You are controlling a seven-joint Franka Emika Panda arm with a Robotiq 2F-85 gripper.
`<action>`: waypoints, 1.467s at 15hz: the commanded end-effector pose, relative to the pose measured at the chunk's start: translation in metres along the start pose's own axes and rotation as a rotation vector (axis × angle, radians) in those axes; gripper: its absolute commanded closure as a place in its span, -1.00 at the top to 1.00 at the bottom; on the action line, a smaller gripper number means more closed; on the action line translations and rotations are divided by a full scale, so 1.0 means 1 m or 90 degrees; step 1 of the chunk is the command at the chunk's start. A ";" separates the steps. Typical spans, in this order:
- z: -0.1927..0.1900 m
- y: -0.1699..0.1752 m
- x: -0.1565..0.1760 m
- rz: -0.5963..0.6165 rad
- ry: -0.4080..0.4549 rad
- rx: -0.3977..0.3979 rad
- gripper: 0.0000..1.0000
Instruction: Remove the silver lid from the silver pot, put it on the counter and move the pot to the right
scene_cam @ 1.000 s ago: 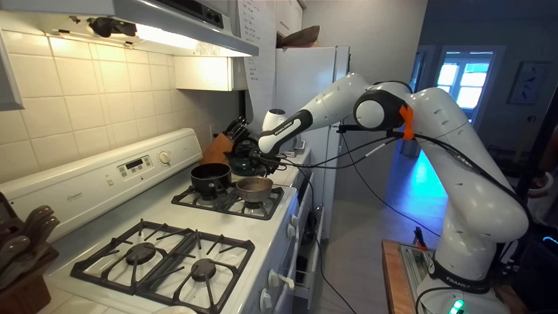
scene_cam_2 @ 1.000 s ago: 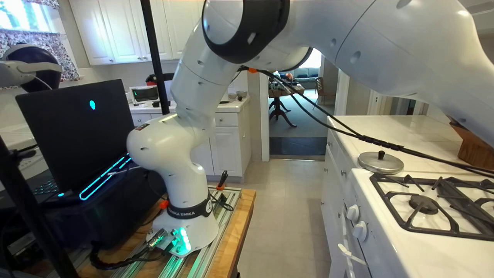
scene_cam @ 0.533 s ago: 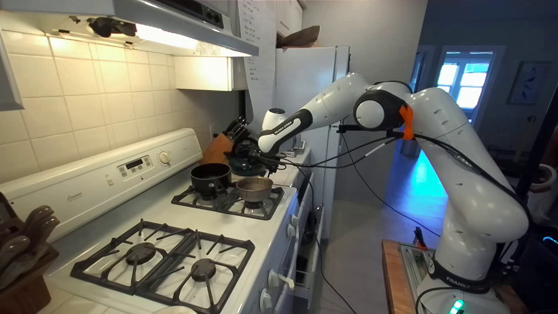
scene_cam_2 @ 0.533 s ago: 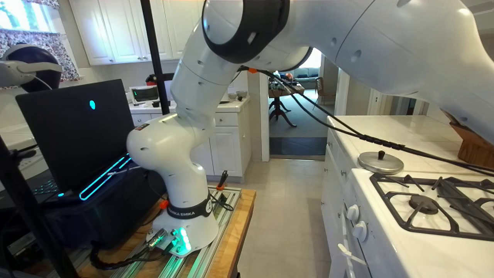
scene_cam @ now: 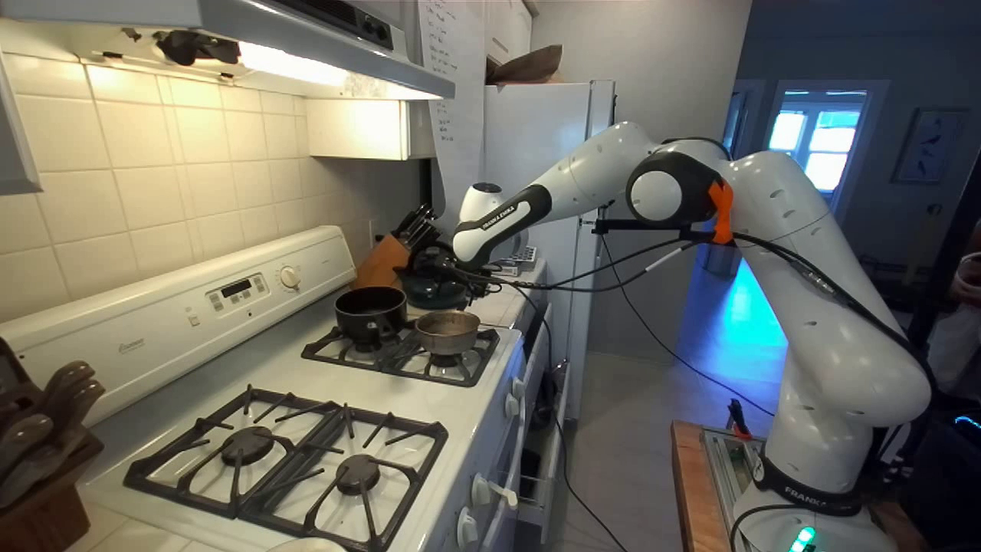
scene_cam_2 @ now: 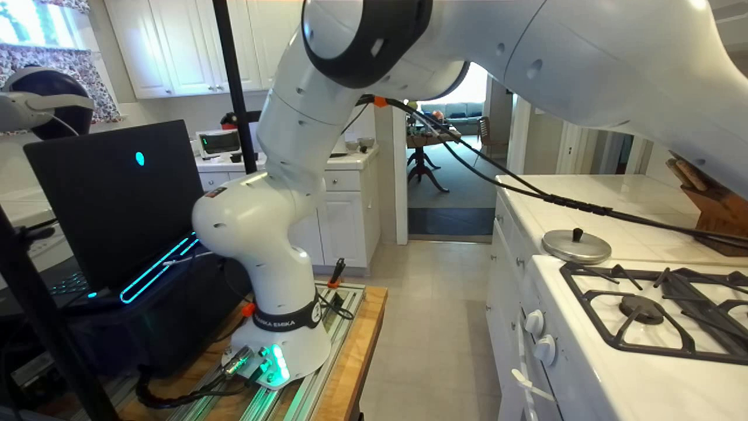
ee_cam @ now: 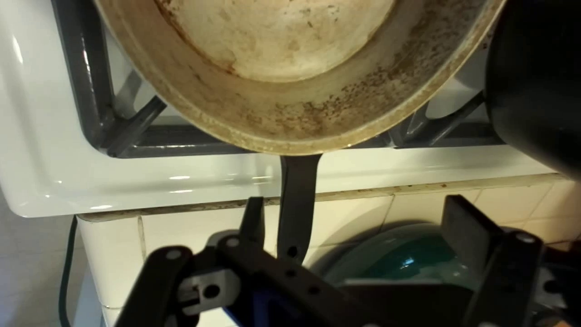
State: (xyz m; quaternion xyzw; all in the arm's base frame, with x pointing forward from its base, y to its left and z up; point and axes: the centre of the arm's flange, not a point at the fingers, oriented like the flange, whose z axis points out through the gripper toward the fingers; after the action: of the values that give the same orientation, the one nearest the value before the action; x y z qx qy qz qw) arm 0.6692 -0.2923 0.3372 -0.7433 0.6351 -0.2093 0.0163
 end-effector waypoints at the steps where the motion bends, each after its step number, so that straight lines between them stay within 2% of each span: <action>1: -0.039 0.008 -0.016 -0.025 -0.025 0.013 1.00; 6: -0.074 0.014 -0.045 -0.112 -0.096 0.026 1.00; 7: -0.081 0.016 -0.053 -0.136 -0.125 0.028 1.00; 12: -0.106 0.026 -0.092 -0.275 -0.239 0.013 1.00; 14: -0.114 0.030 -0.104 -0.338 -0.266 0.001 1.00; 19: -0.129 0.041 -0.134 -0.518 -0.291 -0.015 1.00; 22: -0.134 0.042 -0.153 -0.620 -0.280 -0.009 1.00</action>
State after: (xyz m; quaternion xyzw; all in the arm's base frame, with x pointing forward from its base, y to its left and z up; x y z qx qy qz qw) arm 0.5890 -0.1419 0.3994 -0.9612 0.2676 -0.0245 0.0629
